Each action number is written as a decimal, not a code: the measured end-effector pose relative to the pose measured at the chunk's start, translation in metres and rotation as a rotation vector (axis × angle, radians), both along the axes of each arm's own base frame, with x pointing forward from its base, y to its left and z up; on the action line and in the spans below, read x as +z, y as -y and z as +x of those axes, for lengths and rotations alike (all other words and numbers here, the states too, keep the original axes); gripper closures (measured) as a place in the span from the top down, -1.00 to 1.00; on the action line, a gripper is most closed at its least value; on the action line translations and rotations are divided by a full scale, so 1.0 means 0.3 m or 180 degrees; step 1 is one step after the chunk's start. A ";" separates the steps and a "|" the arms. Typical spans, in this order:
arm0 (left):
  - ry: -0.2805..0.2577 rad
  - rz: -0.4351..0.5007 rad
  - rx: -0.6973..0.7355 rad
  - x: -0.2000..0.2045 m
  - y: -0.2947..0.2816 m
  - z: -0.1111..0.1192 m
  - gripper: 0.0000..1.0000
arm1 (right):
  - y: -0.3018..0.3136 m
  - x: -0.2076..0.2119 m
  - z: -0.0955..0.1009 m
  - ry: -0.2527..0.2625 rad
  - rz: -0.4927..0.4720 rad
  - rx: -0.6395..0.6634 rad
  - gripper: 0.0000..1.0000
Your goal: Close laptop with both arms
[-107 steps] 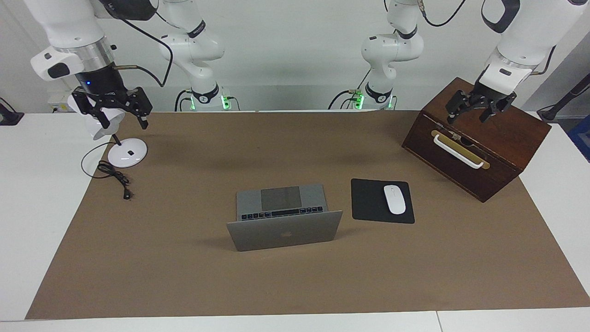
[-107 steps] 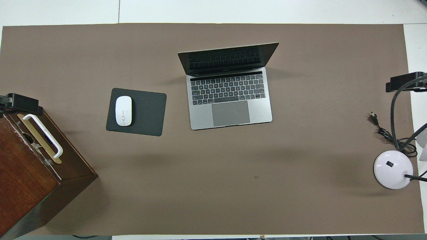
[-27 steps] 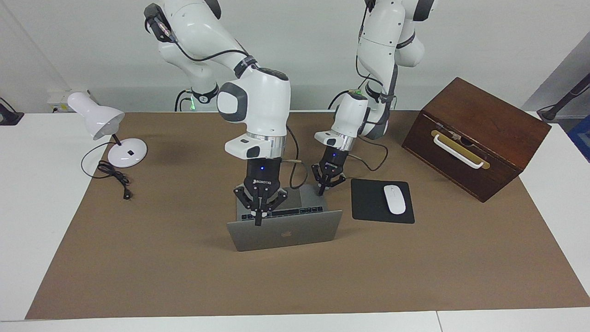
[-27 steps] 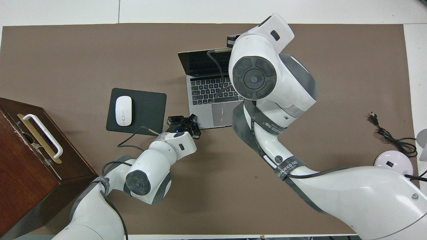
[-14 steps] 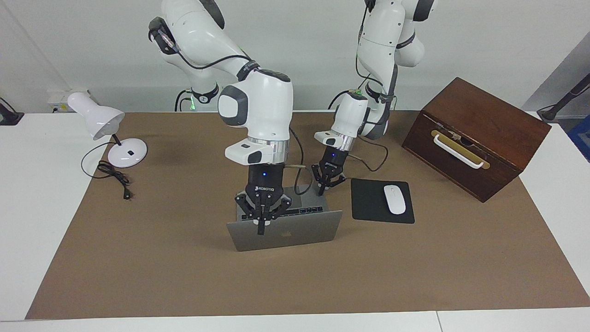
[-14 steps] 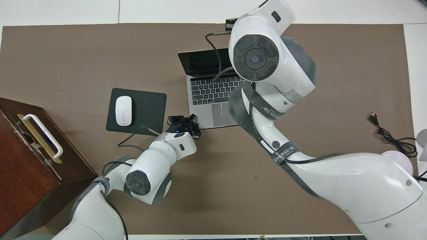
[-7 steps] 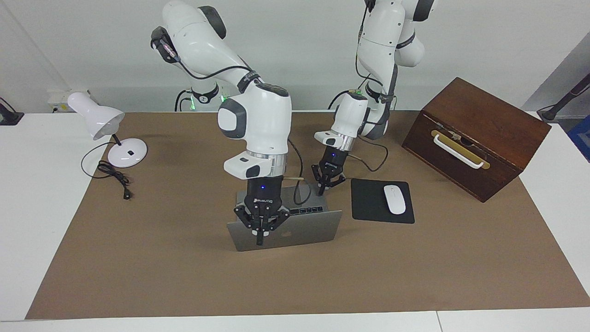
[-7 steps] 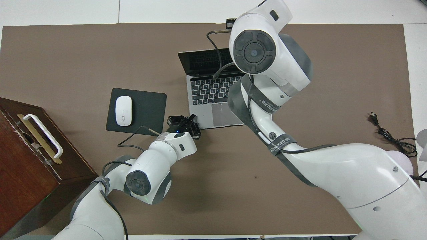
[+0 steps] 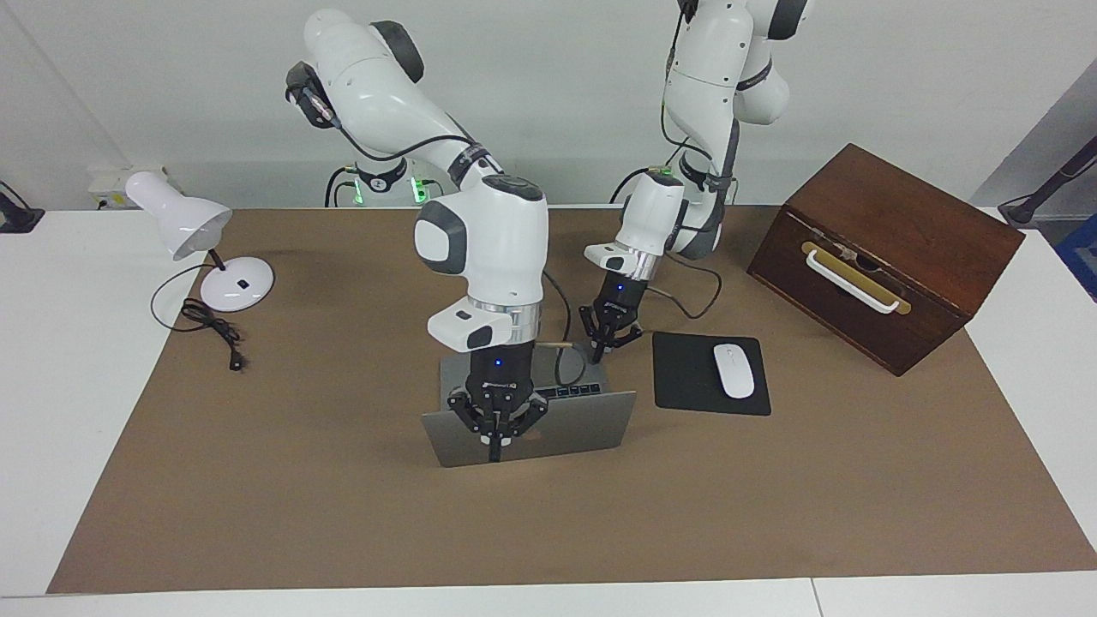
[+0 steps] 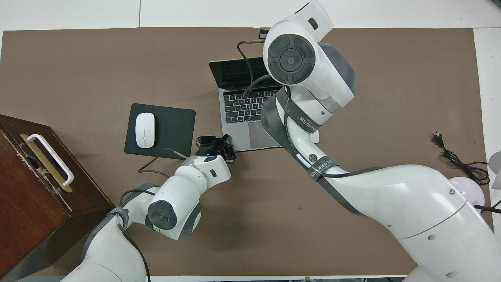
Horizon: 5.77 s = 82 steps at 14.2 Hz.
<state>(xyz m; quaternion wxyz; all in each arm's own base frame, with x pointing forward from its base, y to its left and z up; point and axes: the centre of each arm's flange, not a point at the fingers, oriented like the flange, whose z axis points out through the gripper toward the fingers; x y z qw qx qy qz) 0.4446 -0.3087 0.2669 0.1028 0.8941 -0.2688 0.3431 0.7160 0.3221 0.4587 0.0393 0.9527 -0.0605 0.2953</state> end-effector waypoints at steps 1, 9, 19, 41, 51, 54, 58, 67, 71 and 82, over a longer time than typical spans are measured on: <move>0.0000 0.0000 0.0000 0.000 0.000 0.000 -0.98 | -0.001 -0.004 -0.003 -0.0036 0.0001 -0.0015 -0.98; 0.0001 0.0000 0.0000 0.000 0.000 0.000 -0.98 | -0.019 -0.039 -0.031 -0.0419 0.0202 -0.0149 -0.98; 0.0002 -0.0001 0.0000 0.000 0.000 0.000 -0.98 | -0.042 -0.079 -0.074 -0.1039 0.0658 -0.0343 -0.98; 0.0048 0.0034 -0.0058 -0.004 -0.001 -0.003 -0.98 | -0.044 -0.200 -0.180 -0.2212 0.0740 -0.0506 -0.98; 0.0070 0.0054 -0.0088 -0.005 -0.001 -0.004 -0.98 | -0.073 -0.335 -0.198 -0.2351 0.0829 -0.0552 -0.98; 0.0072 0.0054 -0.0090 -0.005 -0.001 -0.004 -0.98 | -0.080 -0.369 -0.202 -0.2336 0.0844 -0.0547 -0.98; 0.0074 0.0054 -0.0090 -0.005 -0.001 -0.004 -0.98 | -0.082 -0.388 -0.204 -0.2334 0.0852 -0.0563 -0.98; 0.0097 0.0077 -0.0125 -0.006 -0.001 -0.005 -0.98 | -0.079 -0.393 -0.206 -0.2349 0.0852 -0.0618 -0.98; 0.0105 0.0080 -0.0130 -0.006 -0.001 -0.006 -0.98 | -0.061 -0.344 -0.214 -0.2464 0.0756 -0.0649 -0.98; 0.0105 0.0073 -0.0123 -0.007 -0.002 -0.007 -0.98 | 0.076 -0.132 -0.194 -0.2413 0.0528 -0.0405 -0.98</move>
